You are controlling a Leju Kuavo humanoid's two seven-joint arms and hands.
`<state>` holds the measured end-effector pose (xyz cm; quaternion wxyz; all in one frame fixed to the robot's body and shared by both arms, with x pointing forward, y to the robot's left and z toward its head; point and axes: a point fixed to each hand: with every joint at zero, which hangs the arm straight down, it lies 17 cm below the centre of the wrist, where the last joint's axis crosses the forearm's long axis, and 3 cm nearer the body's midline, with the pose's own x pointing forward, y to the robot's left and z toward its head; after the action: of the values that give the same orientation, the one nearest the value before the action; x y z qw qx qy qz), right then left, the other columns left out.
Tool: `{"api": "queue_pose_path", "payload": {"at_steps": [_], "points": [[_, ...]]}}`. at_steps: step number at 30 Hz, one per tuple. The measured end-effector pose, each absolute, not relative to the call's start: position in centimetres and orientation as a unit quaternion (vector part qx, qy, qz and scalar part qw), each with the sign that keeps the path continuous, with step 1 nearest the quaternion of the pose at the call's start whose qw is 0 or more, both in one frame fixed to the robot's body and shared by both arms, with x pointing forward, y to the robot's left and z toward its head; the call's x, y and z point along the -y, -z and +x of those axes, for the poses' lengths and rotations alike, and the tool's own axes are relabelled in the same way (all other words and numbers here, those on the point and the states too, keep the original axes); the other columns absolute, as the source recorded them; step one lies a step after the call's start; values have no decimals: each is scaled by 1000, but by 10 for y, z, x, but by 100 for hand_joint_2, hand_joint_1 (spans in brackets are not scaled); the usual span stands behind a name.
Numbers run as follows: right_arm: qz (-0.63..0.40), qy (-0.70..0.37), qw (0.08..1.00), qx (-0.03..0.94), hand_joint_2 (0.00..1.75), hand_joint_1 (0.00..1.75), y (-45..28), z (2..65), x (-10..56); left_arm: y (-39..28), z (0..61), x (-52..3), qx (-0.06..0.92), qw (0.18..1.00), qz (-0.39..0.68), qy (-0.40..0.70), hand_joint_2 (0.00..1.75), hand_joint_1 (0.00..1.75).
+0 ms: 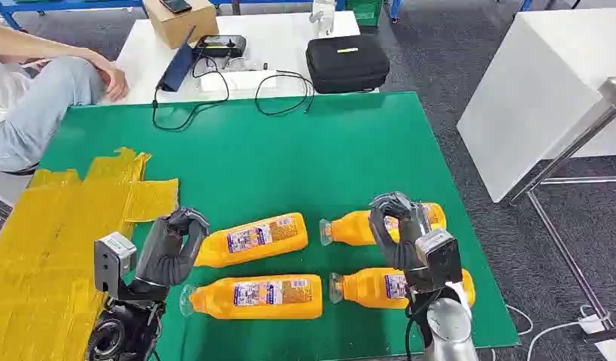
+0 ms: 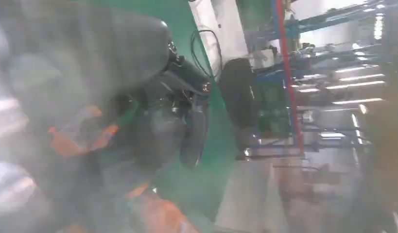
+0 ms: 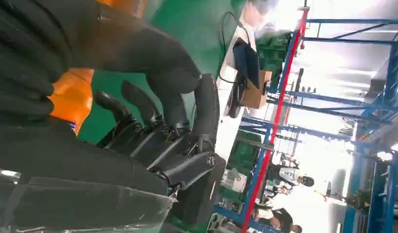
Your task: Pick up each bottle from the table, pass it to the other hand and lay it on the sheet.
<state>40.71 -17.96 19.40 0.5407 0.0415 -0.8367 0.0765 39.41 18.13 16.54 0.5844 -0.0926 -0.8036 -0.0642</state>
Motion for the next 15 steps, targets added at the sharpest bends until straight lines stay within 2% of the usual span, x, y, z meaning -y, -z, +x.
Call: {"api": "queue_pose_path", "payload": {"at_steps": [3,6,7,8,9,10,11,12,13,15], "points": [[25,-70,525,848,175,175,-201,405,184,-174,395,-186,818,568,-70,62,175,175],[-85,-28,399,912,175,175,-268,374,192,-256,389,-193,904,422,56,41,175,175],[-98,-22,380,919,175,175,-283,368,186,-275,390,-191,914,397,76,31,175,175],[-98,-19,367,925,175,159,-294,362,180,-288,389,-185,920,383,77,29,175,175],[-92,-16,357,929,175,113,-303,357,174,-298,388,-178,925,373,72,29,175,175],[-90,-15,351,932,175,12,-308,353,171,-301,387,-173,927,368,68,31,175,175],[-87,-12,342,936,175,0,-314,349,168,-304,386,-168,929,363,65,35,175,110],[-86,-10,334,938,175,0,-319,347,167,-306,385,-164,930,361,61,38,175,24],[-86,-8,330,940,175,0,-322,345,166,-307,385,-159,930,361,58,45,175,0],[-93,-11,322,942,175,0,-326,341,164,-305,388,-151,926,367,57,62,175,0]]}}
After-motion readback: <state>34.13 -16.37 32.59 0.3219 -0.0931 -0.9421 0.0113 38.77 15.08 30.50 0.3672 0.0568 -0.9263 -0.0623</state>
